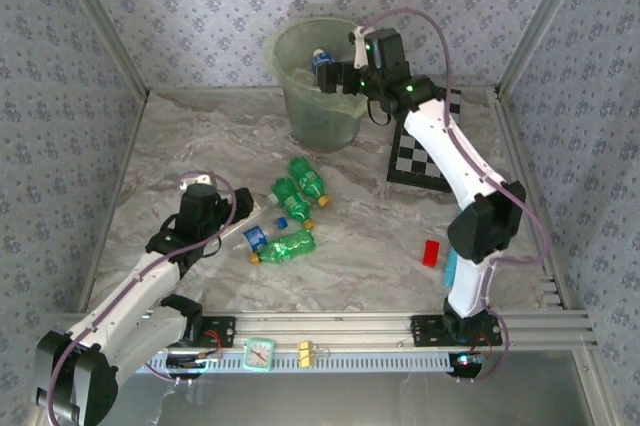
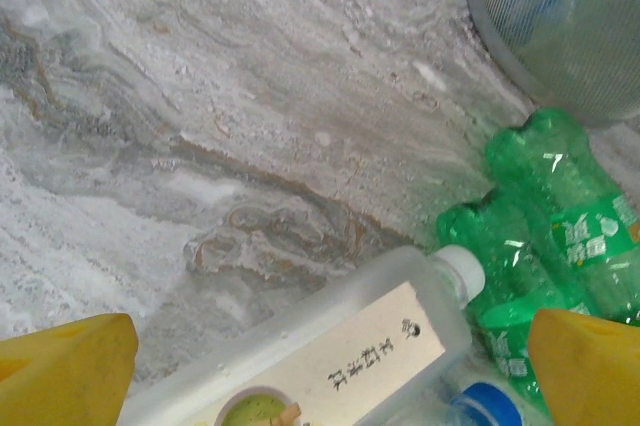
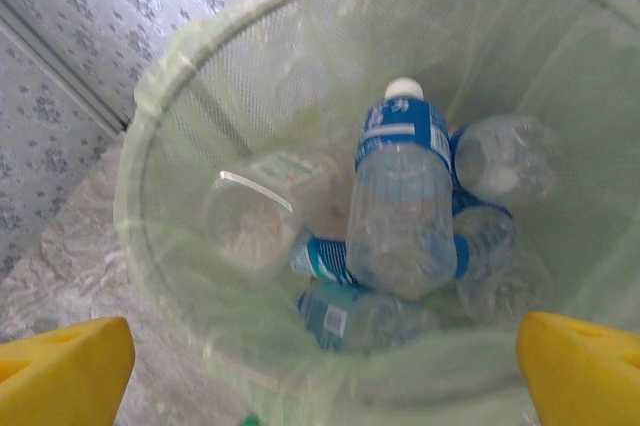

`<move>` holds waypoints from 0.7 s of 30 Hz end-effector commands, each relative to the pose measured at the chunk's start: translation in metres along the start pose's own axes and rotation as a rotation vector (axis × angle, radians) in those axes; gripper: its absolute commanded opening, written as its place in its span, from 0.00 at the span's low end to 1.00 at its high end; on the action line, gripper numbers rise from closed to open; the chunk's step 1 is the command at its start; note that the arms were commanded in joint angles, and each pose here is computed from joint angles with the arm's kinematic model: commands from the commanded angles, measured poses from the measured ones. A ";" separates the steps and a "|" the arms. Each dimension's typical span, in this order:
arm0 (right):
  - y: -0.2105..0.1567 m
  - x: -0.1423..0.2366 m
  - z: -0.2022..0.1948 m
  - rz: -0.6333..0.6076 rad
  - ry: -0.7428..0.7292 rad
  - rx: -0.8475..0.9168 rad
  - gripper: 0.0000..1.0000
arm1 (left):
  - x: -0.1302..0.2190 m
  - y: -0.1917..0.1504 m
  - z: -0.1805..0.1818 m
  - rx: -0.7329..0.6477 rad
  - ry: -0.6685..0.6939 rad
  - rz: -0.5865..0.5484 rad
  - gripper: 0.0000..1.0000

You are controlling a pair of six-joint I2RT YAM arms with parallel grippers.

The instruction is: Put the plastic bottles in the bin

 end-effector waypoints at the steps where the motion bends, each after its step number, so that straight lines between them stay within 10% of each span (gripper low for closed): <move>1: -0.007 0.014 -0.003 -0.045 -0.021 0.020 1.00 | 0.001 -0.008 0.003 -0.028 0.008 0.051 1.00; 21: -0.101 0.034 -0.036 0.111 -0.075 -0.018 1.00 | -0.047 -0.048 0.008 -0.254 0.105 0.302 1.00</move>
Point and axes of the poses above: each hand's point on the last joint's axis, 136 mm out from that joint toward the fingers, its own x axis back along the fingers, its own z axis along the line the jaws close on, y = z × x, the point moved 1 cm from there along x, back along the fingers, and after that the axes turned 6 degrees about -x, right-handed, at the moved point
